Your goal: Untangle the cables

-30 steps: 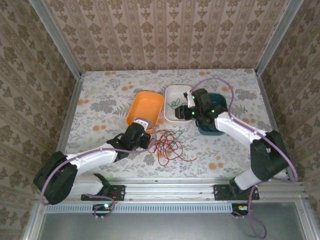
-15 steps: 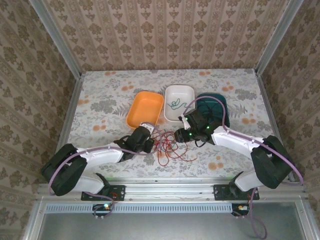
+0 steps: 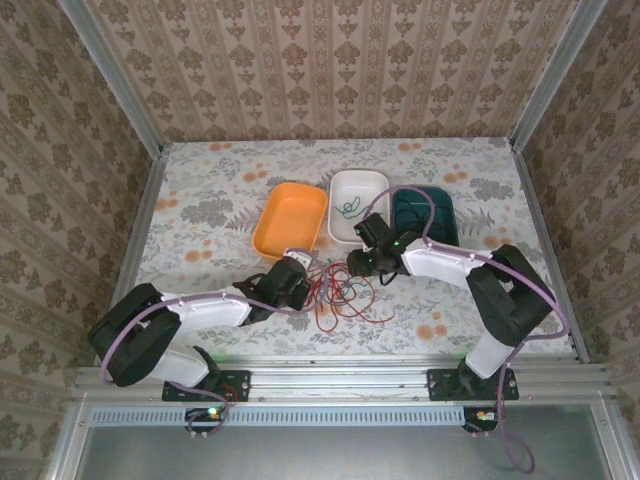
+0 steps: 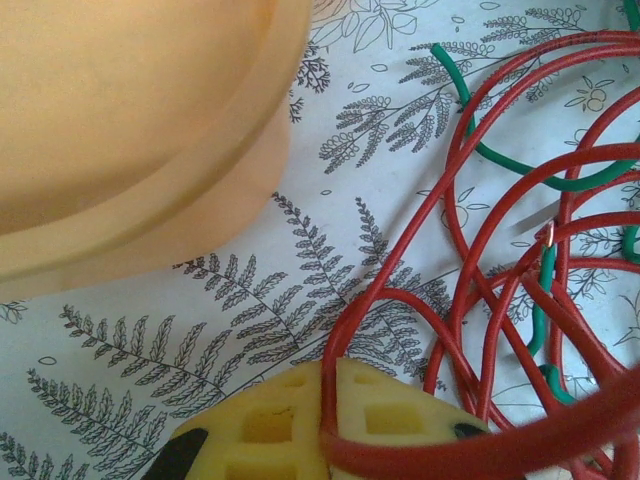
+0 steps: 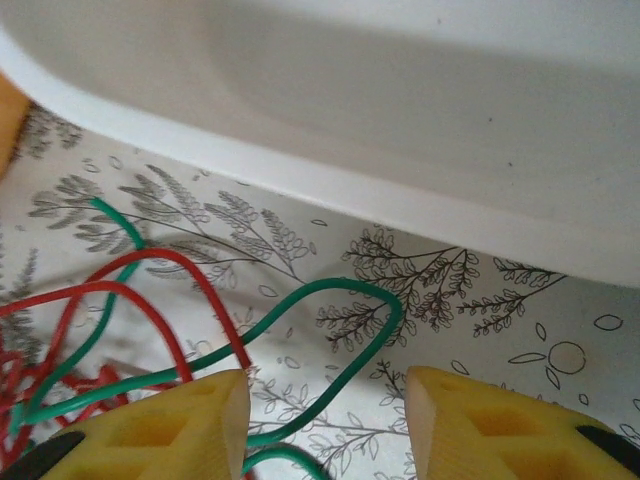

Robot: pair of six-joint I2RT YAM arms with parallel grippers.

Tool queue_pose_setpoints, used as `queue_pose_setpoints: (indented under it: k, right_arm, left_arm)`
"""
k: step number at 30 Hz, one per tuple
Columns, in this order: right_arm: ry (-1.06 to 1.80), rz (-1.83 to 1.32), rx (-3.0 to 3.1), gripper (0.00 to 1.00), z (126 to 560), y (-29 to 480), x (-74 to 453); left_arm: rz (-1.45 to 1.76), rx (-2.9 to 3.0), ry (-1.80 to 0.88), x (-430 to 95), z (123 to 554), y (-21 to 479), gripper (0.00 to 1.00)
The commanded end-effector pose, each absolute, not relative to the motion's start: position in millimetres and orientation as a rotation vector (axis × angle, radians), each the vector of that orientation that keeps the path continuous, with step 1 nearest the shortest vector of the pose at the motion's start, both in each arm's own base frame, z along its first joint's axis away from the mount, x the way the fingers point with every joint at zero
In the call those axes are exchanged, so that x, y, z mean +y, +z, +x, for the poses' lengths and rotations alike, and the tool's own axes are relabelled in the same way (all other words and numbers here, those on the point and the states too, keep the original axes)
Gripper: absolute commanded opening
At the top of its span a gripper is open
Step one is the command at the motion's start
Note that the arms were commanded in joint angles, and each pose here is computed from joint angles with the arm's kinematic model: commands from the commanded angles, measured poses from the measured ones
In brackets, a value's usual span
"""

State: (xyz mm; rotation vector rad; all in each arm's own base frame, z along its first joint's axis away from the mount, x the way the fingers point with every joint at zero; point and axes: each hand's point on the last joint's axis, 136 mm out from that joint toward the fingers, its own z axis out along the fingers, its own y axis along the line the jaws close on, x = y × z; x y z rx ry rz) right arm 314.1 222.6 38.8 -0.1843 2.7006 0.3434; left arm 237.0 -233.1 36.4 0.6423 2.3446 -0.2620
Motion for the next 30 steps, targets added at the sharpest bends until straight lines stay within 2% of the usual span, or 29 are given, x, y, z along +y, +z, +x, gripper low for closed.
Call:
queue_pose_setpoints:
  k: [1,8,15,19,25,30]
  right_arm:
    - [0.222,-0.133,2.744,0.46,310,28,211]
    - [0.137,-0.09,2.761,0.46,311,15,203]
    - [0.07,-0.181,2.771,0.45,306,13,211]
    - [-0.015,-0.178,2.781,0.33,303,10,204]
    - [-0.141,-0.126,2.774,0.34,301,9,181]
    - [-0.147,-0.074,2.768,0.4,299,10,170]
  left_arm:
    - [0.663,2.341,-0.225,-233,238,38,0.0]
    - [0.672,2.345,-0.224,-234,238,37,0.0]
    - [0.673,2.344,-0.22,-235,238,36,0.0]
    - [0.678,2.349,-0.214,-235,238,34,0.0]
    - [0.685,2.353,-0.204,-235,238,32,0.0]
    - [0.704,2.366,-0.179,-233,237,27,0.0]
